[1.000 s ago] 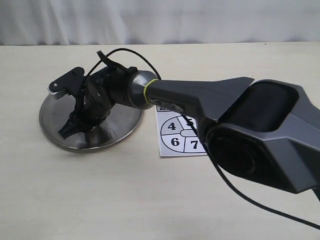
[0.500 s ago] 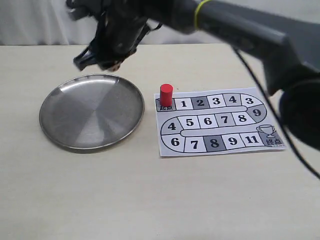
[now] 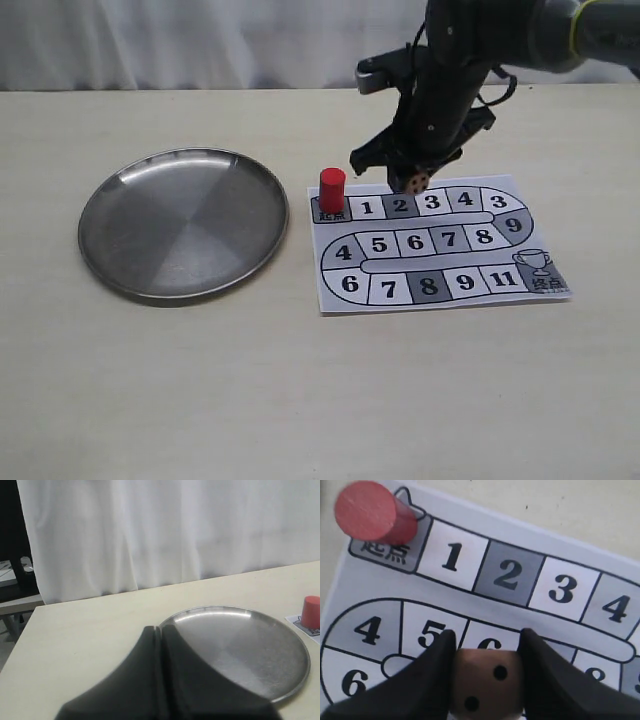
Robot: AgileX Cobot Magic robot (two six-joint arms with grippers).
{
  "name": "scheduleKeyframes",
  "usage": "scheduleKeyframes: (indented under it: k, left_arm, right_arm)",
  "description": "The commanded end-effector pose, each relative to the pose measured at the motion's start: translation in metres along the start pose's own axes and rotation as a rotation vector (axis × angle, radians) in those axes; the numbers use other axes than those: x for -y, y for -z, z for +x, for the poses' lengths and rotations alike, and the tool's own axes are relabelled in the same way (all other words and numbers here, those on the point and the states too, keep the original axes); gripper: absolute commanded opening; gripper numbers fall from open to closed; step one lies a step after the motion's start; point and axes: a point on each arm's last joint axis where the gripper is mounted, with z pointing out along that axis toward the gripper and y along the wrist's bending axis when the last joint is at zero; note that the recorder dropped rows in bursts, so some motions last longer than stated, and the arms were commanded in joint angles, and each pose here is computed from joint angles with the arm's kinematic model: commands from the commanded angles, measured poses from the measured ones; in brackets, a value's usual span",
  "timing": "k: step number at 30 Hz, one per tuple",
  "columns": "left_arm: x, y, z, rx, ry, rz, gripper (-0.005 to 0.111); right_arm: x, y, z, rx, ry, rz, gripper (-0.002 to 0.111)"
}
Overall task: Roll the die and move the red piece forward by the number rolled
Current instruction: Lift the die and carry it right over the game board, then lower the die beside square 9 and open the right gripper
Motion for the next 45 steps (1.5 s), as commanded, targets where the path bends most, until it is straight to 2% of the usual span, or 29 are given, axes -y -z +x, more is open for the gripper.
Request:
scheduleKeyframes:
  k: [1,5,8,12,17,19,21,27,34,41,45]
  left_arm:
    - [0.001,0.0,0.0,0.009,0.002,0.01,0.0]
    - [0.001,0.0,0.0,0.009,0.002,0.01,0.0]
    - [0.001,0.0,0.0,0.009,0.002,0.01,0.0]
    - [0.001,0.0,0.0,0.009,0.002,0.01,0.0]
    - [0.001,0.0,0.0,0.009,0.002,0.01,0.0]
    - [0.001,0.0,0.0,0.009,0.002,0.01,0.0]
    - [0.001,0.0,0.0,0.009,0.002,0.01,0.0]
    - [0.001,0.0,0.0,0.009,0.002,0.01,0.0]
    - [0.001,0.0,0.0,0.009,0.002,0.01,0.0]
    - [0.001,0.0,0.0,0.009,0.002,0.01,0.0]
    - [0.001,0.0,0.0,0.009,0.002,0.01,0.0]
  right_arm:
    - [-0.001,-0.028,0.007,-0.052,0.017,0.016,0.018]
    - [-0.001,-0.027,0.002,-0.001,0.014,0.009,0.053]
    - [-0.001,-0.019,0.0,0.023,0.011,0.007,0.07]
    - [0.0,-0.004,-0.006,0.057,0.007,0.008,0.082]
    - [0.004,0.024,-0.009,0.095,0.011,0.014,0.081]
    - [0.005,0.033,-0.008,0.106,0.025,0.025,0.078]
    - [0.009,0.043,-0.006,0.099,0.038,0.044,0.065]
    - [0.037,0.07,0.005,0.067,-0.035,0.081,0.005]
    - [0.085,0.08,0.025,-0.031,-0.175,0.106,0.004]
    - [0.138,0.049,0.07,-0.21,-0.311,0.123,0.004]
    - [0.159,0.027,0.101,-0.28,-0.38,0.116,0.004]
